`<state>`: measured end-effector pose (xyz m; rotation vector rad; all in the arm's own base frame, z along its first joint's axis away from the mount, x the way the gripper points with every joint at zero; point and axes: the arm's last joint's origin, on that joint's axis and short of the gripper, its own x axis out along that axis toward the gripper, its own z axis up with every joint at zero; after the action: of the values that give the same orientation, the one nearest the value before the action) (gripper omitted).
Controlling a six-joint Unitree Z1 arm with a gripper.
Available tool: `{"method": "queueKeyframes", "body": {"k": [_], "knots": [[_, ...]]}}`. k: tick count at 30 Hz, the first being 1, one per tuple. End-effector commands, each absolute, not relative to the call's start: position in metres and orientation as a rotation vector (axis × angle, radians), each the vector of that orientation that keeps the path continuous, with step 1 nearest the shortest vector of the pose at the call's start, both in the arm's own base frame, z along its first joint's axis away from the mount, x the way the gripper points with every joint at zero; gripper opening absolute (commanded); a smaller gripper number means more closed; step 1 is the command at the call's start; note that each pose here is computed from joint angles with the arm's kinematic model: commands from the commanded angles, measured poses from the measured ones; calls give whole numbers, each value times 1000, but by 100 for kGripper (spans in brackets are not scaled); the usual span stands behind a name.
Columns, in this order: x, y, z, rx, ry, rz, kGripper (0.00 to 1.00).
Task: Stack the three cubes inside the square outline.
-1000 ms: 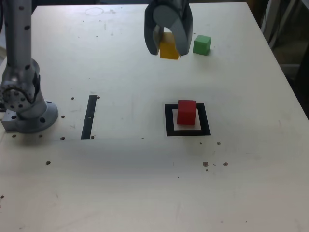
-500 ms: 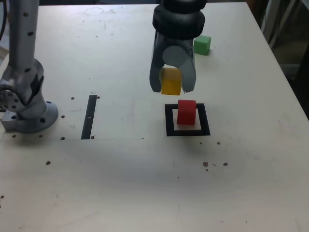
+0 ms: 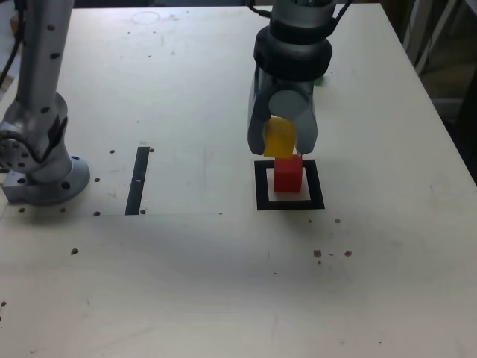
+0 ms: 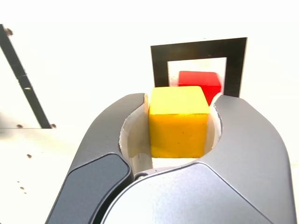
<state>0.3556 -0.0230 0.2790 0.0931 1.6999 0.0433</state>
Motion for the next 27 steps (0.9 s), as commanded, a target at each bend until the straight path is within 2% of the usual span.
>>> {"method": "queueKeyframes", "body": {"k": [1, 7, 14, 20, 24, 27], "knots": [[357, -24, 278, 89, 1694, 40, 12], [357, -24, 277, 87, 1680, 34, 12], [360, -26, 263, 64, 1656, 2, 12], [357, -25, 258, 63, 1665, -2, 16], [356, -25, 258, 71, 1668, 6, 22], [356, -24, 259, 77, 1669, 12, 35]]}}
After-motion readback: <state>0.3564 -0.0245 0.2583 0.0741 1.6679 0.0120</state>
